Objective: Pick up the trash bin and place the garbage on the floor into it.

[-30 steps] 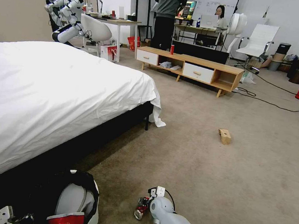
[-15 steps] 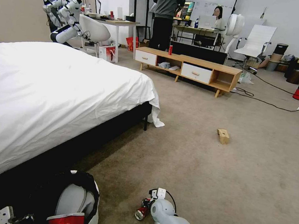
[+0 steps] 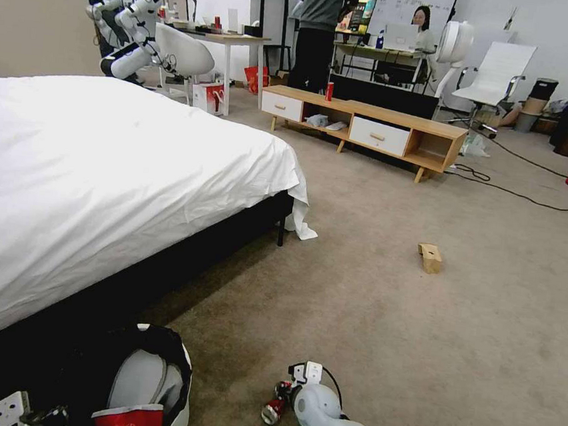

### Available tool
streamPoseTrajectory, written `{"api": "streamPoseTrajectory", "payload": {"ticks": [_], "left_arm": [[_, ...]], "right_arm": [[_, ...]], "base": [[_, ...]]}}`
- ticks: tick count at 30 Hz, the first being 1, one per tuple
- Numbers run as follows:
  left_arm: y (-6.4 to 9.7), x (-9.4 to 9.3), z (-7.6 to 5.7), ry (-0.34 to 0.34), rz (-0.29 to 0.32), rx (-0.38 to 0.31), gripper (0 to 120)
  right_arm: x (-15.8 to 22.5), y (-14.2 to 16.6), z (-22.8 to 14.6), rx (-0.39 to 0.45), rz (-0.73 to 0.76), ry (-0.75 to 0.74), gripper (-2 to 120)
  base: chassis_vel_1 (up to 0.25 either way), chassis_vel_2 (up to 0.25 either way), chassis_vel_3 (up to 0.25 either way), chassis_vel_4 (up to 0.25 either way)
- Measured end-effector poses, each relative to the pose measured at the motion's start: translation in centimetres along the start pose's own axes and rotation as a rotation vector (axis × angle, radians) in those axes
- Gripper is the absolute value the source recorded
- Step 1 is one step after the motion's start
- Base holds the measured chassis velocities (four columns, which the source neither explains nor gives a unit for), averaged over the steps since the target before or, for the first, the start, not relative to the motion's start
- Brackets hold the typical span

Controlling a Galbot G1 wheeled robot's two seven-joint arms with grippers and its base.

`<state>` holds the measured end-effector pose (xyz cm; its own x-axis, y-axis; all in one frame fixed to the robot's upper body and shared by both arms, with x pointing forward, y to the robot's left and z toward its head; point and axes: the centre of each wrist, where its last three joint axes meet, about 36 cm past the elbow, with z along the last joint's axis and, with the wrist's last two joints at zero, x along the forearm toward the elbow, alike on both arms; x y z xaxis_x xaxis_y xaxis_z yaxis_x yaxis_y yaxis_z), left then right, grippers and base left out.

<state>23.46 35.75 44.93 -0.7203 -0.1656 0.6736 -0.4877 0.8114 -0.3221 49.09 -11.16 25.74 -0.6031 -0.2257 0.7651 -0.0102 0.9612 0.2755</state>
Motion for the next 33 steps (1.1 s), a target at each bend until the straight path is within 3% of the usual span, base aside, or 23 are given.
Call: {"api": "streamPoseTrajectory", "payload": {"ticks": [5, 7, 11, 14, 18, 21, 26, 28, 33], "left_arm": [[-0.9, 0.4, -0.6, -0.012, 0.034, 0.019, 2], [-1.4, 0.6, -1.0, -0.019, 0.055, 0.019, 2], [-1.8, 0.7, -1.3, -0.023, 0.072, 0.021, 2], [-2.2, 0.8, -1.9, -0.032, 0.096, 0.019, 2], [-2.4, 1.0, -2.1, -0.032, 0.11, 0.015, 2], [-2.7, 1.2, -2.4, -0.032, 0.127, -0.002, 2], [-3.0, 1.4, -2.5, -0.028, 0.138, -0.019, 2], [-3.2, 1.4, -2.4, -0.021, 0.146, -0.029, 2], [-3.3, 1.5, -2.4, -0.018, 0.149, -0.042, 2]], "right_arm": [[5.2, 0.3, -4.6, -0.003, -0.091, -0.178, 47], [9.8, -0.5, -7.8, 0.027, -0.133, -0.302, 47], [13.4, -0.6, -10.2, 0.05, -0.169, -0.392, 47], [20.1, 0.2, -13.9, 0.09, -0.267, -0.545, 47], [22.9, 1.1, -15.4, 0.109, -0.331, -0.611, 47], [26.5, 3.5, -16.9, 0.16, -0.52, -0.718, 47], [28.2, 6.1, -17.2, 0.215, -0.711, -0.765, 47], [29.5, 8.9, -17.5, 0.264, -0.845, -0.794, 47], [30.9, 13.1, -17.3, 0.346, -0.986, -0.779, 47]], "base": [[0.0, 0.0, 0.0, 0.0], [0.0, 0.0, 0.0, 0.0], [0.0, 0.0, 0.0, 0.0], [0.0, 0.0, 0.0, 0.0], [0.0, 0.0, 0.0, 0.0], [0.0, 0.0, 0.0, 0.0], [0.0, 0.0, 0.0, 0.0], [0.0, 0.0, 0.0, 0.0], [0.0, 0.0, 0.0, 0.0]]}}
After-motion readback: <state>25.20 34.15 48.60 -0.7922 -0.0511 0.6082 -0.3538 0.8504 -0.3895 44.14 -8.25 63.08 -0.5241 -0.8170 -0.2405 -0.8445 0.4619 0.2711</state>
